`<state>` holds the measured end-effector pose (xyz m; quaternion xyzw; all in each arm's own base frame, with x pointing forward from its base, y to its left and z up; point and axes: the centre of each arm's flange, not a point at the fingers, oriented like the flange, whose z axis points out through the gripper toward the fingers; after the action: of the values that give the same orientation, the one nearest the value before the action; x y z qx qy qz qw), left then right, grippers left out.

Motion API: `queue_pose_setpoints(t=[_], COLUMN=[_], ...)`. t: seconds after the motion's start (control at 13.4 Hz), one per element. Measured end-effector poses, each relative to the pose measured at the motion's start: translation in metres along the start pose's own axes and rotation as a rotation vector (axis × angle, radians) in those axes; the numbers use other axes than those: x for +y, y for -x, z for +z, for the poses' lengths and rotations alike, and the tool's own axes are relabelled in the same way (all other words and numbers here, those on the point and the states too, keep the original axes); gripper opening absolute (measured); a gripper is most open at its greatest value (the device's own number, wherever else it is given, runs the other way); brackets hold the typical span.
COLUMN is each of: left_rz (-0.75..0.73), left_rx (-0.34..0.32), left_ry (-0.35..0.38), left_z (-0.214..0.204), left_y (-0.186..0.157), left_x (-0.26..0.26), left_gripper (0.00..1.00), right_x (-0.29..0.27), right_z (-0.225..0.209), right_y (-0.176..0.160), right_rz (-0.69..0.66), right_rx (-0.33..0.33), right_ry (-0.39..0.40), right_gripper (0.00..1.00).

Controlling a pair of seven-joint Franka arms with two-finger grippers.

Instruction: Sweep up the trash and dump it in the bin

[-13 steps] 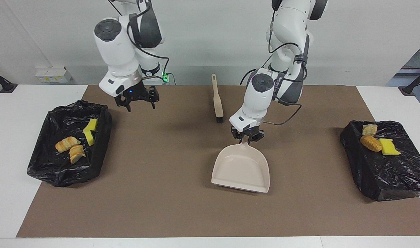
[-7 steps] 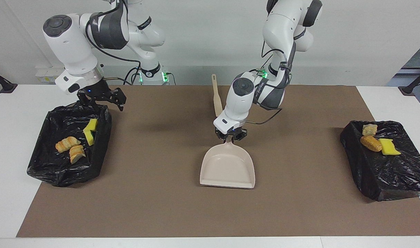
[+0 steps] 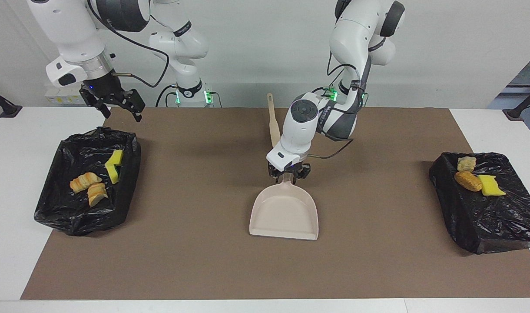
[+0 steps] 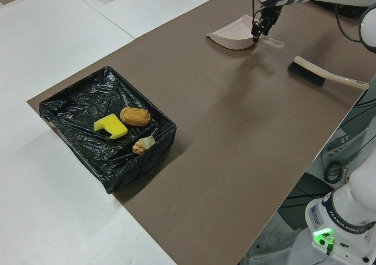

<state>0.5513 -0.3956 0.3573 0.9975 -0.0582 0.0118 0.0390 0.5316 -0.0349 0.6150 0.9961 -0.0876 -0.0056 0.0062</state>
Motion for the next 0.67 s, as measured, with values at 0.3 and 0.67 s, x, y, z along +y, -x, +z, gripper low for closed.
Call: queue_pose_setpoints(t=[0.3,0.67], left_rz=[-0.088,-0.148], left_rx=[-0.024,-0.091], left_ry=[-0.029,-0.063], left_z=[-0.049,-0.062], left_y=[-0.012,0.004], left_x=[-0.062,-0.231], left_gripper=[1.00,1.00], right_x=[0.003,0.004], right_z=[-0.017,-0.017], right_y=[0.005,0.006], right_rz=[0.007,0.008], right_rx=[0.022,0.015], right_ry=[-0.003,-0.002], right_gripper=[1.00,1.00])
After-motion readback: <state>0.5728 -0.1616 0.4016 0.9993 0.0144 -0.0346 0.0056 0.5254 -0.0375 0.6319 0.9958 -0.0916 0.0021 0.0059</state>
